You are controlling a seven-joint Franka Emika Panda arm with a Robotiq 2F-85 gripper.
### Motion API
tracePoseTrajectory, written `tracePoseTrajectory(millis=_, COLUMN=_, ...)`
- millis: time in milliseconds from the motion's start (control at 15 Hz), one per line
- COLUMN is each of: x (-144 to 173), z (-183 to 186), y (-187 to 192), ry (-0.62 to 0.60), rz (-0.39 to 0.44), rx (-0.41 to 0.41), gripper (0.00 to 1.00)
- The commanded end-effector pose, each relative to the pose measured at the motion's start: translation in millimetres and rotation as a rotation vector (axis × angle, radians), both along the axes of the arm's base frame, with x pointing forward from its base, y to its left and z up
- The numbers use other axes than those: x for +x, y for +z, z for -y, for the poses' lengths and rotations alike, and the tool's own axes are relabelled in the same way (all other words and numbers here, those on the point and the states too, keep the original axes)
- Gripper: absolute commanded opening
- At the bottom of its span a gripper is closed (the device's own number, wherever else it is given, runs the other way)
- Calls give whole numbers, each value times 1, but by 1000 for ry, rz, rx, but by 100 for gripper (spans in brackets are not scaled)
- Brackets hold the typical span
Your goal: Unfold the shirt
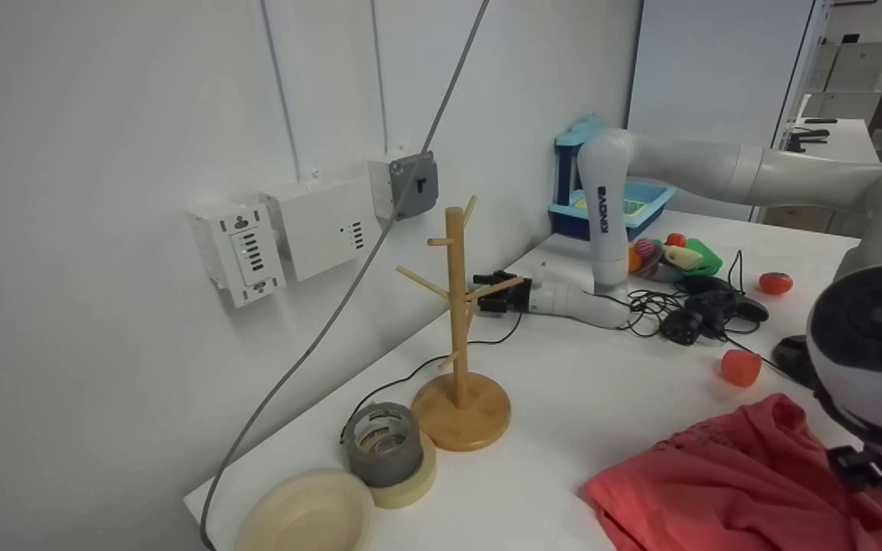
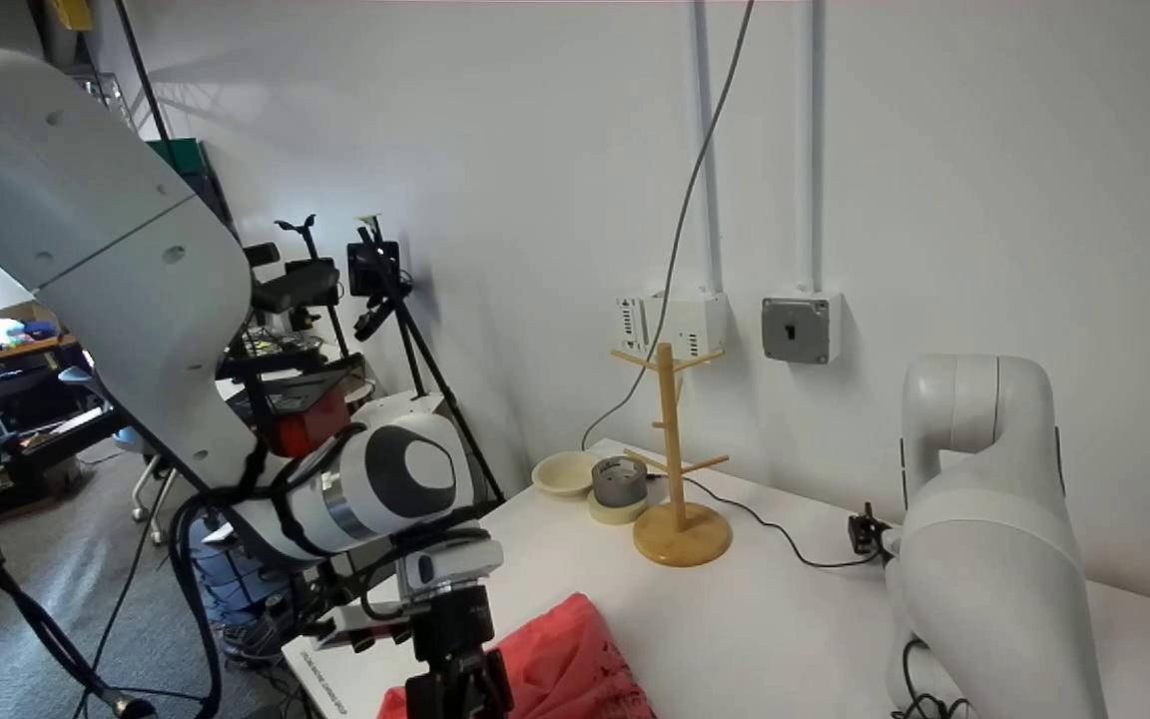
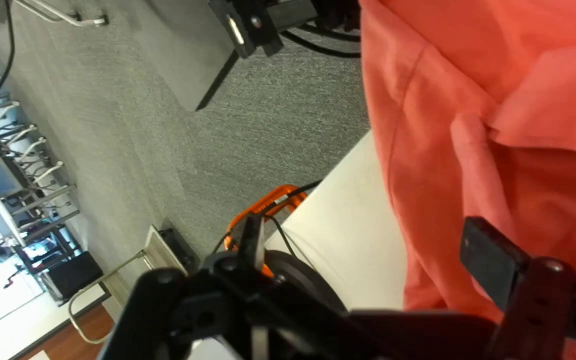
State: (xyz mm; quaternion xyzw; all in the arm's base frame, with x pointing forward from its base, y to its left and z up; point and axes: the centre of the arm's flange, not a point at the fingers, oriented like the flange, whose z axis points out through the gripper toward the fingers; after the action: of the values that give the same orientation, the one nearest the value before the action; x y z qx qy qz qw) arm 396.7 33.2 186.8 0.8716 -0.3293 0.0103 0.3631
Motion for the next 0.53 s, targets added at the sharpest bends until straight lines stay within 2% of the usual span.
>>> tracePoseTrajectory(millis=0, x=12, z=-9, y=35, ry=56, rz=118, rx=90, gripper=100)
tracePoseTrajectory(millis=200, x=20, z=-13, y=33, ry=87, rz=159, rx=211, gripper=100)
tracePoseTrajectory(millis=467, x=20, z=-9, y=19, ry=129, rz=183, rx=300, gripper=100)
